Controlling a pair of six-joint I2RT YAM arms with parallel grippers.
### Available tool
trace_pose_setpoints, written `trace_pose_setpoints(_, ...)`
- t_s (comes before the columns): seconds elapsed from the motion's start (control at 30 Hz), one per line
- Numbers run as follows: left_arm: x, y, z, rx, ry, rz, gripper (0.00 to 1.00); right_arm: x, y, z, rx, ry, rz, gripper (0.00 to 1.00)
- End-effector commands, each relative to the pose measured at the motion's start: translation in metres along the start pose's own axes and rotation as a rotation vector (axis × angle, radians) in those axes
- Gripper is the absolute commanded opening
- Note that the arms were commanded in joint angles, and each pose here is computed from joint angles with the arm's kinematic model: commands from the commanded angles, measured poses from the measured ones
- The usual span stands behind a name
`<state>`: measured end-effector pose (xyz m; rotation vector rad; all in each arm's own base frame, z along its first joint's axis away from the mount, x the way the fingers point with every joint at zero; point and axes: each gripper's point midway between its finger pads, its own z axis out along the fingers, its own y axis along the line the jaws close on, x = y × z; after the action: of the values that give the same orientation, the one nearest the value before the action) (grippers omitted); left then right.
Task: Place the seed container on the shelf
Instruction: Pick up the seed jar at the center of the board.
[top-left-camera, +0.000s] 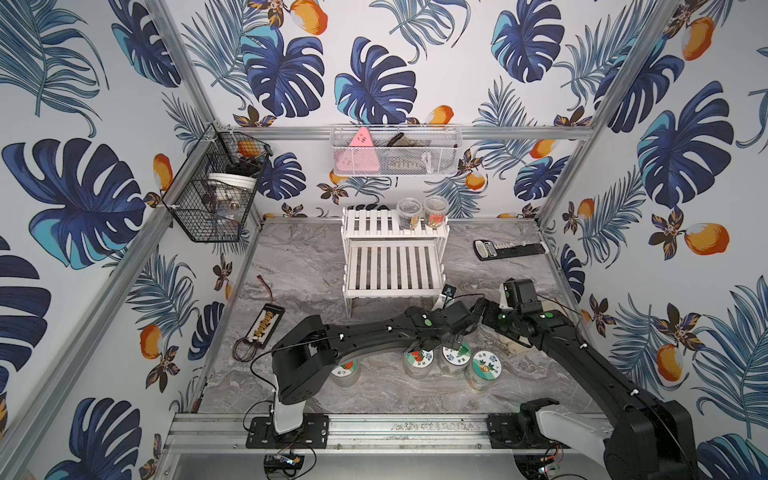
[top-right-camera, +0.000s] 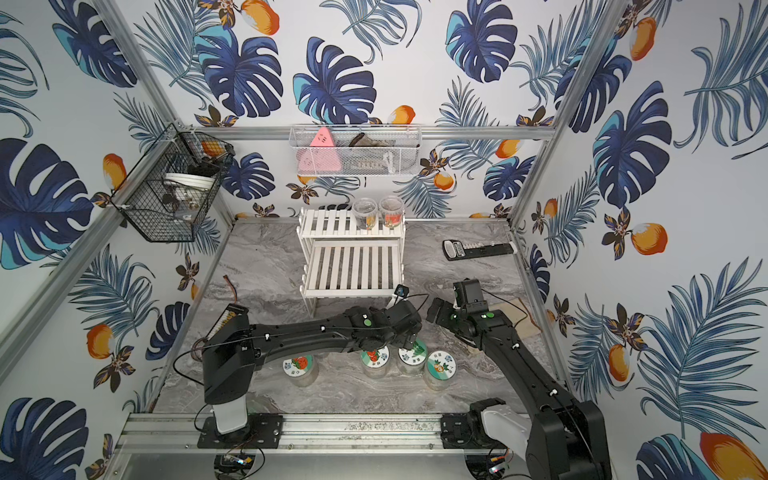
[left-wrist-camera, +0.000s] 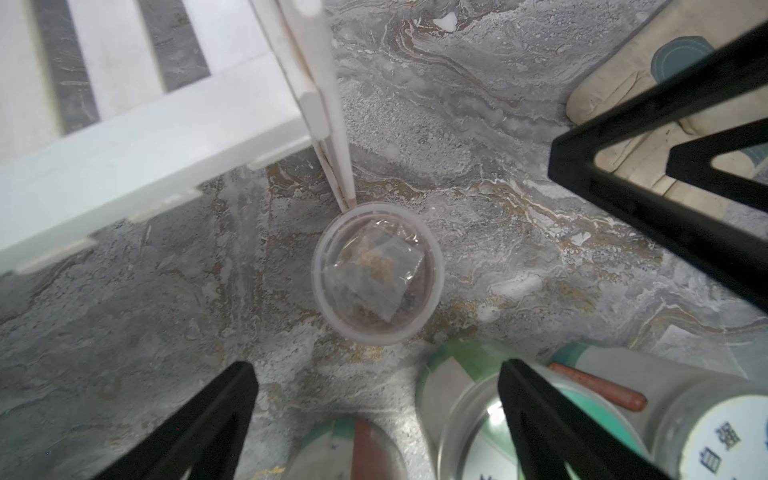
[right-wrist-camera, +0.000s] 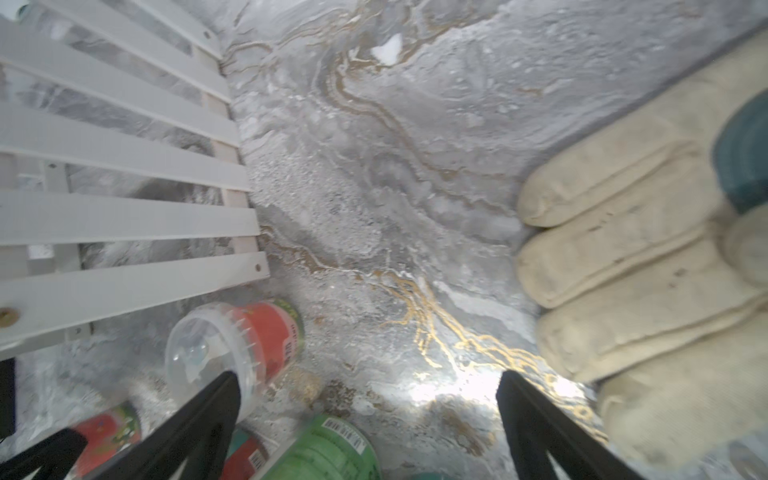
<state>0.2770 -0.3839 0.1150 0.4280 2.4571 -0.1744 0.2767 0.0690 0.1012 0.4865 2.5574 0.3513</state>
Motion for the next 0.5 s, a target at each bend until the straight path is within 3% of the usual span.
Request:
trace_pose_setpoints(0.0,0.005,0.004,0.006,-0.054,0.026,-0.012,0.99,0.0,-0.023,-0.002,0.117,-0.027,0.043,1.0)
trace_pose_setpoints(0.47,-0.006,0.003,0.026,-0.125,0.029,-0.017,0.99,0.004,-0.005,-0.001,0.02,0.008,-0.02,1.0)
